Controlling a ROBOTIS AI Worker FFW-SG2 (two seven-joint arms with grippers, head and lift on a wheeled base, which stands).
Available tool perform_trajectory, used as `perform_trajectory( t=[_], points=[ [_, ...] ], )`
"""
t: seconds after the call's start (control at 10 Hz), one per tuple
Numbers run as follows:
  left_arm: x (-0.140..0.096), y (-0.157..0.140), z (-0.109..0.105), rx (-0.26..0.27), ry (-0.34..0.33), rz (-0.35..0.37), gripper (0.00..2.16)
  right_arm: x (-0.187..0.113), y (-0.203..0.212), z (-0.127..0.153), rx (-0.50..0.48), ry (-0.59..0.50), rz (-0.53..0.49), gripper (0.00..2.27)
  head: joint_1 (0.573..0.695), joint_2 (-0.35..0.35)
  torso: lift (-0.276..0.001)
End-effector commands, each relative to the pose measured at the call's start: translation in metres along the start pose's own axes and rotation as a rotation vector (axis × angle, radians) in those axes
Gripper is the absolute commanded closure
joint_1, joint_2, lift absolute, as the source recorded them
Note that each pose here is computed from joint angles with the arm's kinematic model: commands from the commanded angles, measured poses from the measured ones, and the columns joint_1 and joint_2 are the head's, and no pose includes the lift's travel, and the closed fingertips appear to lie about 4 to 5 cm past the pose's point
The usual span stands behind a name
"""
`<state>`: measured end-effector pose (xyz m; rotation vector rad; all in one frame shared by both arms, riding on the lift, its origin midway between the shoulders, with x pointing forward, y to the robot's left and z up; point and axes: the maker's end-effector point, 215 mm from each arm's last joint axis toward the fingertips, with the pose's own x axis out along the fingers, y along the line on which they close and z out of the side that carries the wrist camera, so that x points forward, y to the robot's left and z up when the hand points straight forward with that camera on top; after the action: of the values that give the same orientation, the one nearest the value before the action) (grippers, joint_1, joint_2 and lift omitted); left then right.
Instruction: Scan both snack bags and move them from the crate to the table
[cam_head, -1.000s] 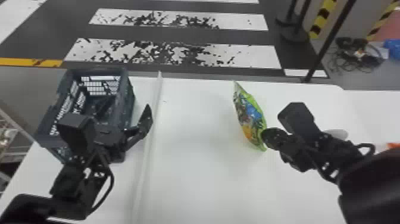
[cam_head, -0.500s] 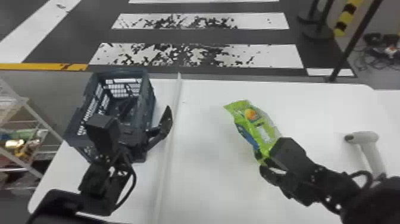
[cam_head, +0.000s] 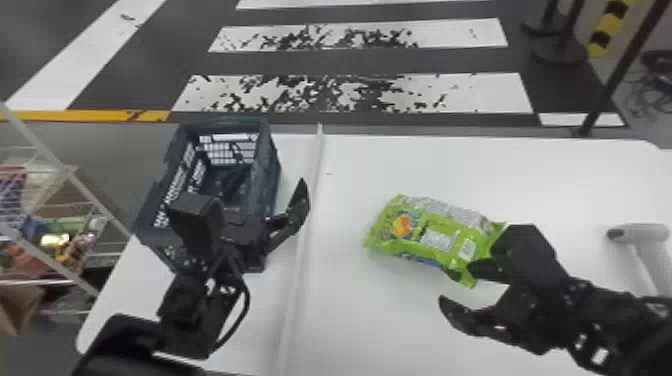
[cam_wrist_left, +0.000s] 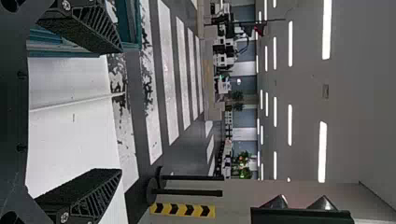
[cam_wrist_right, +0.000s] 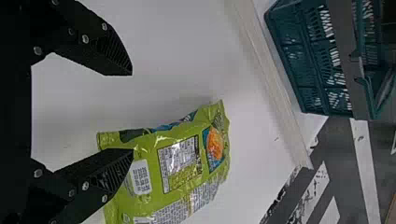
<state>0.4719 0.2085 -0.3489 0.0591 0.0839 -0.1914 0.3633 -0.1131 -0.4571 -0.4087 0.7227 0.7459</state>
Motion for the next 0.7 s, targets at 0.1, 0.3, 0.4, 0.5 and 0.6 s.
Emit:
perform_trajectory(
  t=[0.1,0.3,0.4,0.5,0.6],
  points=[
    [-0.001,0.000,-0.001,-0.004,0.001,0.001,0.09,-0.008,-0.012,0.023,0.076,-0.076,0.004,2.18,0.695,0.128,-0.088],
    [-0.001,0.000,0.002,-0.003,-0.004,0.002,0.09,-0.007,-0.012,0.048,0.082,-0.159,0.019,2.22,0.695,0.129,-0.088],
    [-0.001,0.001,0.004,-0.003,-0.007,0.003,0.09,-0.003,-0.015,0.063,0.075,-0.215,0.025,2.25,0.695,0.138,-0.088],
    [-0.002,0.003,0.005,-0.002,-0.008,0.007,0.09,0.004,-0.017,0.079,0.089,-0.269,0.060,2.25,0.695,0.149,-0.088],
    [-0.002,0.002,0.003,-0.005,-0.006,0.007,0.09,0.012,-0.016,0.094,0.097,-0.321,0.093,2.25,0.695,0.155,-0.088]
  ],
)
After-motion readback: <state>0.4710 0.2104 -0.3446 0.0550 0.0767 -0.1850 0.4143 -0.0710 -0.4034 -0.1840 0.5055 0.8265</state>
